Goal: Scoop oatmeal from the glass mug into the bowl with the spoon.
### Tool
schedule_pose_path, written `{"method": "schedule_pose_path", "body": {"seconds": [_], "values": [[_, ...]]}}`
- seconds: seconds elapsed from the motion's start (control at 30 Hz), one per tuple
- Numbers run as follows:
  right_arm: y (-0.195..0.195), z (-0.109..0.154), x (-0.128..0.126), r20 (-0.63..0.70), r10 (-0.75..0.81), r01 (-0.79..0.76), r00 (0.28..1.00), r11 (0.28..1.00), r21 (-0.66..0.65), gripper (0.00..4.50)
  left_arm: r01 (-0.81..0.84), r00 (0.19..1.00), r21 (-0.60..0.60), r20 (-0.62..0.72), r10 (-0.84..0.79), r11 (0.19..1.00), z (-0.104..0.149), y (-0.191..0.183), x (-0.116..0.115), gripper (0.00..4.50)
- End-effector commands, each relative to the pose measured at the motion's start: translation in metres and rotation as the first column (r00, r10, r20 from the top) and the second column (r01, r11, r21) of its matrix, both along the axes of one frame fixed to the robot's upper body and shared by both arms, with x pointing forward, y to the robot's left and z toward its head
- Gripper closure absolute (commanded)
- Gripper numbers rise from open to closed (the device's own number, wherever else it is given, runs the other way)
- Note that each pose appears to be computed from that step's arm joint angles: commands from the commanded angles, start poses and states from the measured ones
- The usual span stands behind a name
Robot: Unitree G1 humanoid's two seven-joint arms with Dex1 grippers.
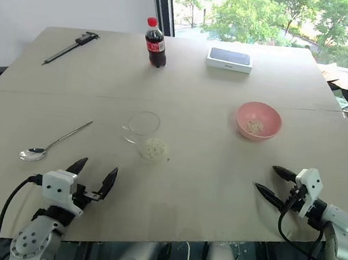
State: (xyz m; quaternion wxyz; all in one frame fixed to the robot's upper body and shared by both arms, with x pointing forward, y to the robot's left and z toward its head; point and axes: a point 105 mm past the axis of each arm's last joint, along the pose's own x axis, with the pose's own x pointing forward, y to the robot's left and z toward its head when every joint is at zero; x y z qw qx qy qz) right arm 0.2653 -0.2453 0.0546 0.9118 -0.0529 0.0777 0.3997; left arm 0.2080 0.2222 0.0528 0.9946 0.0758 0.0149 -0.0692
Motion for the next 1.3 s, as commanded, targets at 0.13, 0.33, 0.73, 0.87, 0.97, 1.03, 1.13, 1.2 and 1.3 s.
{"method": "schedule_pose_path", "body": {"seconds": [0.13, 0.33, 0.73, 0.87, 0.97, 1.03, 1.13, 1.2, 1.3], "values": [[-0.003, -0.010, -0.004, -0.037, -0.004, 0.004, 0.999, 1.000, 0.003, 0.01, -0.016, 1.000, -0.014, -0.016, 0.016, 1.000, -0.004, 0.004, -0.001, 0.00], [-0.001, -0.010, 0.000, -0.028, 0.002, -0.002, 1.000, 1.000, 0.005, 0.01, -0.019, 1.000, -0.010, -0.014, 0.019, 1.000, -0.003, 0.004, 0.000, 0.00], [0.007, -0.013, 0.002, -0.029, 0.049, -0.048, 0.998, 0.999, 0.016, 0.01, -0.044, 0.999, -0.005, -0.014, 0.044, 0.999, 0.001, 0.007, -0.006, 0.00], [0.014, -0.010, 0.000, -0.020, 0.096, -0.096, 0.995, 0.995, 0.010, 0.01, -0.070, 0.997, -0.014, -0.013, 0.070, 0.997, 0.005, 0.013, -0.007, 0.00], [0.030, -0.003, -0.004, 0.000, 0.189, -0.189, 0.982, 0.982, 0.000, 0.01, -0.112, 0.994, 0.001, -0.012, 0.112, 0.994, 0.010, 0.024, -0.005, 0.00], [0.046, 0.008, -0.006, 0.031, 0.259, -0.260, 0.965, 0.966, 0.014, 0.01, -0.198, 0.980, -0.015, 0.003, 0.198, 0.980, 0.017, 0.043, 0.000, 0.00], [0.068, 0.025, -0.009, 0.058, 0.337, -0.340, 0.940, 0.939, 0.053, 0.01, -0.252, 0.968, -0.017, 0.018, 0.252, 0.968, 0.030, 0.066, 0.005, 0.00], [0.081, 0.037, -0.014, 0.074, 0.395, -0.399, 0.916, 0.914, 0.069, 0.01, -0.243, 0.970, -0.024, 0.021, 0.244, 0.970, 0.039, 0.075, 0.009, 0.00], [0.103, 0.059, -0.020, 0.110, 0.468, -0.479, 0.877, 0.871, 0.108, 0.01, -0.187, 0.982, 0.000, 0.014, 0.187, 0.982, 0.049, 0.080, 0.013, 0.00]]}}
